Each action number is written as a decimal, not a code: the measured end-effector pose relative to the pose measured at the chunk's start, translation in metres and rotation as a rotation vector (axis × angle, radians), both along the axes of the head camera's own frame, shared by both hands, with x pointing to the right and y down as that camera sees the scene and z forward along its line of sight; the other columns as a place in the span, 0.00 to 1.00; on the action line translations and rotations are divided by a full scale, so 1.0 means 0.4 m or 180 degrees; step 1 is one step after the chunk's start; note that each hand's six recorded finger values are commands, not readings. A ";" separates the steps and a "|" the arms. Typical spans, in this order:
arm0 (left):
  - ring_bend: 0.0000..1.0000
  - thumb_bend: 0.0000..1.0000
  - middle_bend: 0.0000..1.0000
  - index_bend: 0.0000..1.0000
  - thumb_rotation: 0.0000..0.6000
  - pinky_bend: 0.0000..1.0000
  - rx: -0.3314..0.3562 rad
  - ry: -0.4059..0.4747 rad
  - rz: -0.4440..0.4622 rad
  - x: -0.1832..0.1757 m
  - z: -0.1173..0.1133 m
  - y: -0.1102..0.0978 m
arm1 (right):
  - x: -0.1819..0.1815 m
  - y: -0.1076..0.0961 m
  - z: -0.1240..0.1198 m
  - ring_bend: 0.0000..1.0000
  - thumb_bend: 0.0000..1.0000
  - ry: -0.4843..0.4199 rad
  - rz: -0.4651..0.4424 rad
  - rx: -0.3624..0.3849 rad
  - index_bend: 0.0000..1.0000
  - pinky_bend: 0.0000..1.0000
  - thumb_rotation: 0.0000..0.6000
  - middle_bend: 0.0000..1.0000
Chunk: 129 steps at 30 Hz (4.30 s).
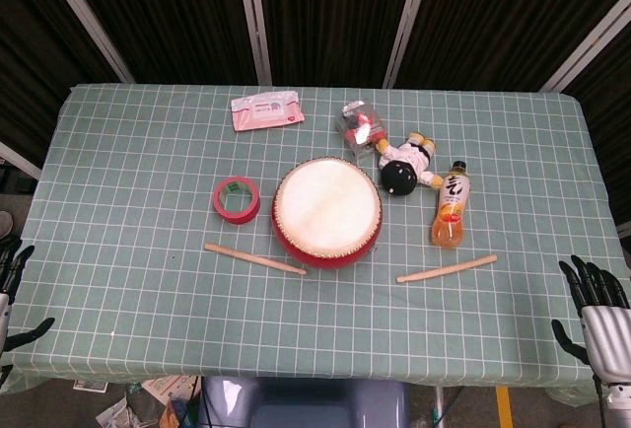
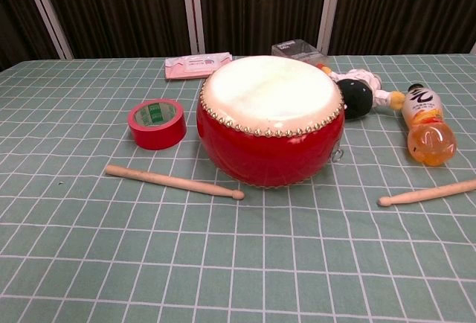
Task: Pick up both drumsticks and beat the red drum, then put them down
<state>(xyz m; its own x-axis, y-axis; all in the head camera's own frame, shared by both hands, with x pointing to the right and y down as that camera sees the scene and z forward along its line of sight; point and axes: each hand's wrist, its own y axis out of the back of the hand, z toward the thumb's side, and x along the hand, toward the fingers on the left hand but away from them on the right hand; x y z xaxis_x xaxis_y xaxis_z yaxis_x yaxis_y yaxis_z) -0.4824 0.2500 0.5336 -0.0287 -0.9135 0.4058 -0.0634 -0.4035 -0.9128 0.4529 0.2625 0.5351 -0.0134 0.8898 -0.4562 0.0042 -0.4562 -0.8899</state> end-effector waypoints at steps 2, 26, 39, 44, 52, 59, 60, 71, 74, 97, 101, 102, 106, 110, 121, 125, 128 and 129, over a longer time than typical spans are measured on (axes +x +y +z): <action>0.00 0.01 0.00 0.00 1.00 0.07 -0.0001 -0.0005 0.0004 0.000 0.000 0.000 | 0.000 0.000 0.000 0.00 0.39 -0.0007 0.0002 -0.0001 0.00 0.09 1.00 0.00; 0.95 0.17 0.96 0.34 1.00 0.99 -0.0096 0.0008 0.0187 0.056 0.030 -0.063 | -0.001 -0.001 0.004 0.00 0.39 -0.0023 0.0008 -0.0027 0.00 0.09 1.00 0.00; 1.00 0.21 1.00 0.48 1.00 1.00 -0.0435 0.0008 0.0461 0.226 0.166 -0.210 | 0.002 0.000 0.005 0.00 0.39 -0.0046 0.0040 -0.0059 0.00 0.09 1.00 0.00; 1.00 0.23 1.00 0.46 1.00 1.00 -0.0601 -0.0056 0.0586 0.318 0.228 -0.259 | 0.006 0.001 0.004 0.00 0.39 -0.0059 0.0071 -0.0071 0.00 0.09 1.00 0.00; 1.00 0.25 1.00 0.46 1.00 1.00 -0.0800 -0.0148 0.0804 0.459 0.332 -0.292 | 0.013 0.005 0.003 0.00 0.39 -0.0077 0.0118 -0.0101 0.00 0.09 1.00 0.00; 1.00 0.26 1.00 0.46 1.00 1.00 -0.0909 -0.0197 0.0975 0.570 0.410 -0.297 | 0.019 0.007 0.002 0.00 0.39 -0.0101 0.0164 -0.0129 0.00 0.09 1.00 0.00; 1.00 0.26 1.00 0.46 1.00 1.00 -0.0918 -0.0208 0.0994 0.582 0.419 -0.298 | 0.020 0.007 0.002 0.00 0.39 -0.0105 0.0172 -0.0132 0.00 0.09 1.00 0.00; 1.00 0.28 1.00 0.47 1.00 1.00 -0.1023 -0.0331 0.1120 0.667 0.488 -0.291 | 0.027 0.008 -0.001 0.00 0.39 -0.0156 0.0226 -0.0158 0.00 0.09 1.00 0.00; 1.00 0.28 1.00 0.47 1.00 1.00 -0.1049 -0.0362 0.1136 0.672 0.498 -0.286 | 0.027 0.008 -0.001 0.00 0.39 -0.0163 0.0226 -0.0160 0.00 0.09 1.00 0.00; 1.00 0.55 1.00 0.75 1.00 1.00 -0.0880 0.0023 0.1001 0.654 0.421 -0.293 | 0.022 0.006 0.002 0.00 0.39 -0.0127 0.0198 -0.0145 0.00 0.09 1.00 0.00; 1.00 0.55 1.00 0.76 1.00 1.00 -0.0782 0.0220 0.0973 0.647 0.353 -0.299 | 0.019 0.005 0.003 0.00 0.39 -0.0107 0.0178 -0.0133 0.00 0.09 1.00 0.00; 1.00 0.55 1.00 0.76 1.00 1.00 -0.0759 0.0260 0.0966 0.643 0.337 -0.300 | 0.019 0.005 0.003 0.00 0.39 -0.0102 0.0174 -0.0130 0.00 0.09 1.00 0.00; 1.00 0.55 1.00 0.76 1.00 1.00 -0.0665 0.0430 0.0906 0.620 0.262 -0.299 | 0.017 0.004 0.004 0.00 0.39 -0.0098 0.0169 -0.0122 0.00 0.08 1.00 0.00; 1.00 0.55 1.00 0.76 1.00 1.00 -0.0575 0.0542 0.0770 0.564 0.179 -0.293 | 0.008 -0.002 0.005 0.00 0.39 -0.0112 0.0130 -0.0103 0.00 0.09 1.00 0.00; 1.00 0.55 1.00 0.76 1.00 1.00 -0.0407 0.0492 0.0482 0.405 0.047 -0.270 | -0.061 -0.066 0.047 0.98 0.39 0.0069 -0.0302 -0.0179 0.18 0.96 1.00 0.92; 1.00 0.55 1.00 0.76 1.00 1.00 -0.0381 0.0499 0.0453 0.386 0.021 -0.270 | -0.116 -0.102 0.086 1.00 0.39 0.0227 -0.0566 -0.0263 0.34 1.00 1.00 1.00; 1.00 0.55 1.00 0.76 1.00 1.00 -0.0360 0.0510 0.0459 0.382 0.007 -0.270 | -0.157 -0.124 0.120 1.00 0.39 0.0356 -0.0724 -0.0325 0.38 1.00 1.00 1.00; 1.00 0.55 1.00 0.76 1.00 1.00 -0.0354 0.0513 0.0459 0.381 0.004 -0.270 | -0.167 -0.129 0.132 1.00 0.39 0.0384 -0.0748 -0.0355 0.38 1.00 1.00 1.00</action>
